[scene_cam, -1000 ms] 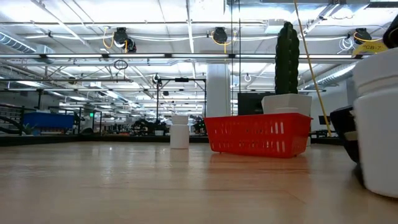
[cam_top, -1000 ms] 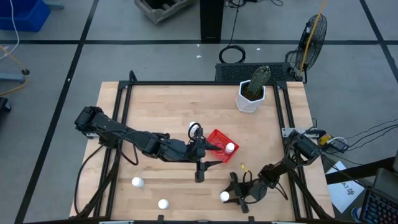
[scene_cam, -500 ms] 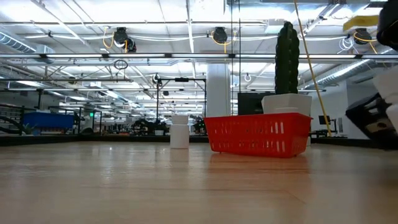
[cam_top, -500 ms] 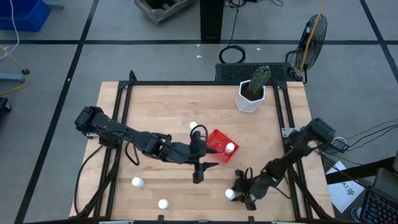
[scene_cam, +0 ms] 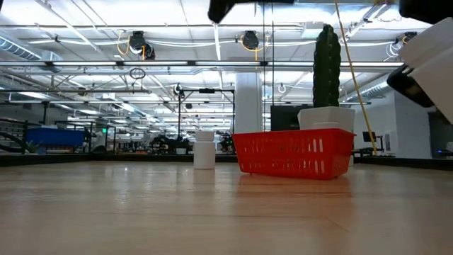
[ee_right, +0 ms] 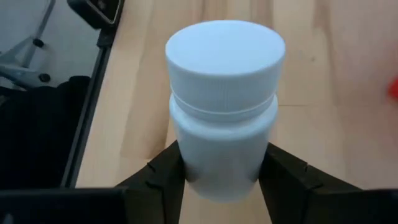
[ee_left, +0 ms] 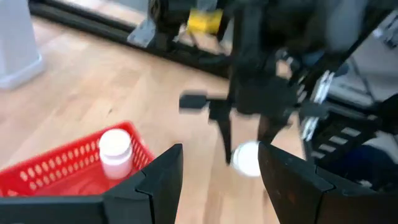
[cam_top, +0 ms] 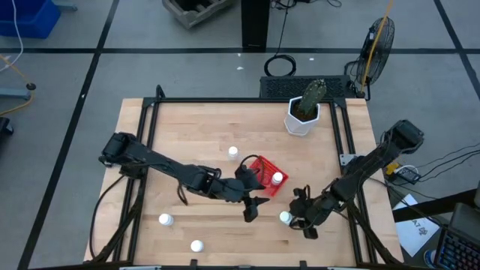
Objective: Pick and place pill bottles into a basket
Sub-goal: Put the white pill bottle into the red bin
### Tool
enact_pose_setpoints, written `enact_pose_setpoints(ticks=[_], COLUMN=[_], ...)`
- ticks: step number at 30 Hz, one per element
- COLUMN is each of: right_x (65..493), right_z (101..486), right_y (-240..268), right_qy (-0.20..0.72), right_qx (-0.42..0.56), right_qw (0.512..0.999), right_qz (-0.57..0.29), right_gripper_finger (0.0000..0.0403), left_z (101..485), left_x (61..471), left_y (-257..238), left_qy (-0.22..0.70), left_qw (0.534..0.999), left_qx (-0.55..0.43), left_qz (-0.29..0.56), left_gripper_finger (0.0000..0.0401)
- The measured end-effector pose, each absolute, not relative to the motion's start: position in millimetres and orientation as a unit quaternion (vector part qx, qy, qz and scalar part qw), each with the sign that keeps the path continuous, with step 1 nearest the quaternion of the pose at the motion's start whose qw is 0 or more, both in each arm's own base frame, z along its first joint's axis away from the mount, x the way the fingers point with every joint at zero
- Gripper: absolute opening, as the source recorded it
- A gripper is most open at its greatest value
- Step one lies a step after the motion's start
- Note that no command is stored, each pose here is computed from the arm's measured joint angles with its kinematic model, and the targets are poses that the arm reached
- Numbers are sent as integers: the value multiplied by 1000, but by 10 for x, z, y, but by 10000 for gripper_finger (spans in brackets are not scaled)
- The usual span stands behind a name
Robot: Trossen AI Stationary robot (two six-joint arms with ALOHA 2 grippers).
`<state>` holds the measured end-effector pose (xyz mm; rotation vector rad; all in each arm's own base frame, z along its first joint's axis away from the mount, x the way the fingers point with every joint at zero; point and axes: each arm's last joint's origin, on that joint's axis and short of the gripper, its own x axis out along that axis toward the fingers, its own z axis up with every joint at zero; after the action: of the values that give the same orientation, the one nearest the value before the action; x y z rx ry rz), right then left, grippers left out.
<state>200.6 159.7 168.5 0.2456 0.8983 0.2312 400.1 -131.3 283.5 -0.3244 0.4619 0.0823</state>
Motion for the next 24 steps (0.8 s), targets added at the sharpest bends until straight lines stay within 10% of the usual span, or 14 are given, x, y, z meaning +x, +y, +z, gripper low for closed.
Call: enact_pose_setpoints(ticks=[24], right_x=[2115], right_z=[1809], right_y=[1343], right_qy=[434], right_qx=[126], right_qw=[885], right_qz=[107], right_gripper_finger=[156], left_z=[2150], left_x=[4440], left_y=[-1435], left_qy=[205], left_qw=[954], left_qx=[-220], left_qz=[1], left_gripper_finger=[214])
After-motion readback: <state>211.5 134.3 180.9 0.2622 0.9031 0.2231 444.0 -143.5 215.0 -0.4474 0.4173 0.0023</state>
